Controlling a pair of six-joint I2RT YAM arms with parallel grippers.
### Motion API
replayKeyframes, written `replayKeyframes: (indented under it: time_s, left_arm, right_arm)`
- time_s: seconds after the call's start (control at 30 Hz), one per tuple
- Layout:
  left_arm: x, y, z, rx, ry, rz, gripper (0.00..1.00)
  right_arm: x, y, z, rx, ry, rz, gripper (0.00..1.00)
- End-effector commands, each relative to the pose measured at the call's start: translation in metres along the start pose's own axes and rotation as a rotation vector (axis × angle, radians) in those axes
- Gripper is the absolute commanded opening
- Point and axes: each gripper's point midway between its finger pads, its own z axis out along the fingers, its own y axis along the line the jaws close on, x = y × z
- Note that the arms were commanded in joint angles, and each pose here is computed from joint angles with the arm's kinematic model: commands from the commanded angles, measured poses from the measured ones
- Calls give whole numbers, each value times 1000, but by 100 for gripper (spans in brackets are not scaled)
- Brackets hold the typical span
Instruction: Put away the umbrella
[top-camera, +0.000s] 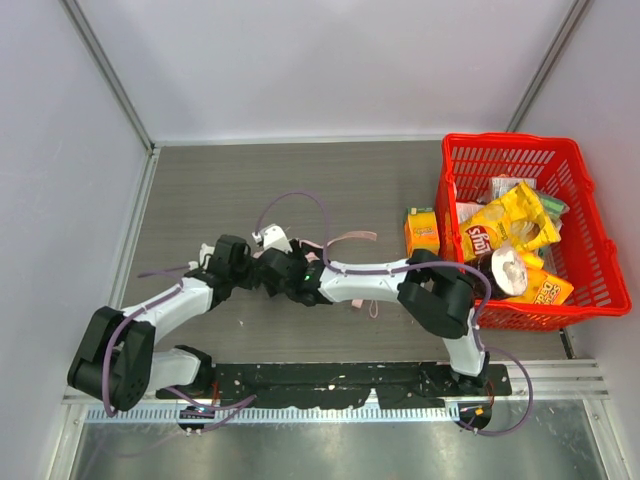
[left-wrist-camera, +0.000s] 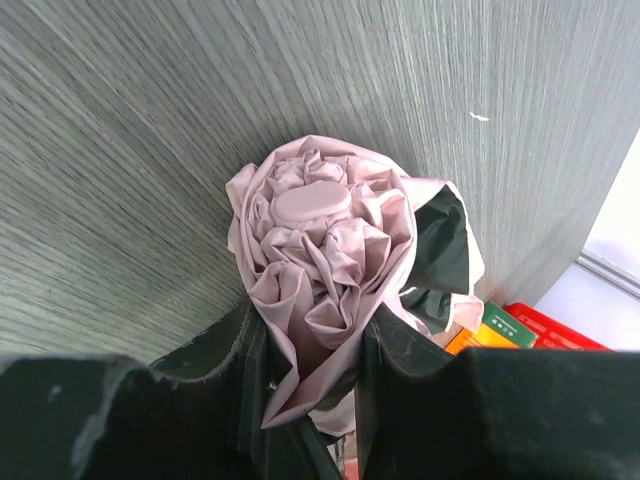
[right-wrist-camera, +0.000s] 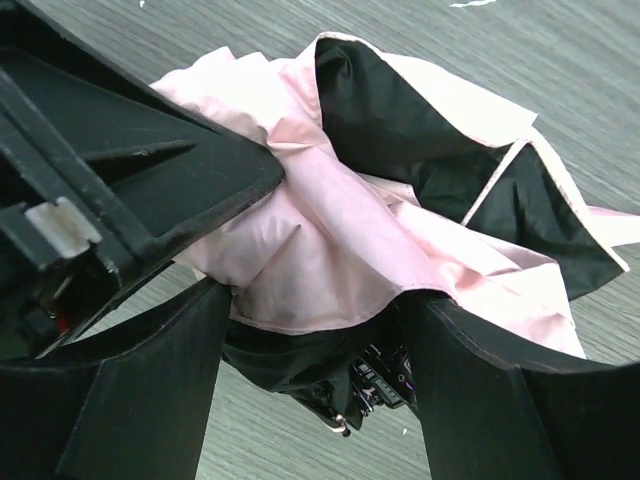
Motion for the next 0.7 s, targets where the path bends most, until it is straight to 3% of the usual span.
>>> replayKeyframes:
  time_s: [0.0,0.17,0.4,0.57,0.67]
  left_arm:
    - [-8,67,-2,-229,-34,50,0]
    - [-14,74,1,-243,-48,42,0]
    - [-16,74,5,-249,-47,42,0]
    - [-15,72,4,-245,-42,41,0]
    - [-14,71,2,-244,-38,40,0]
  right_arm:
    - [13,-47,3,251,-13,-100,71]
    - [46,-62,-19,199,38,-106,64]
    - [72,-78,-51,154,119,-145,64]
    - [48,-64,-68,38,66,-148,64]
    - [7,-41,-79,-101,-68,-185,66]
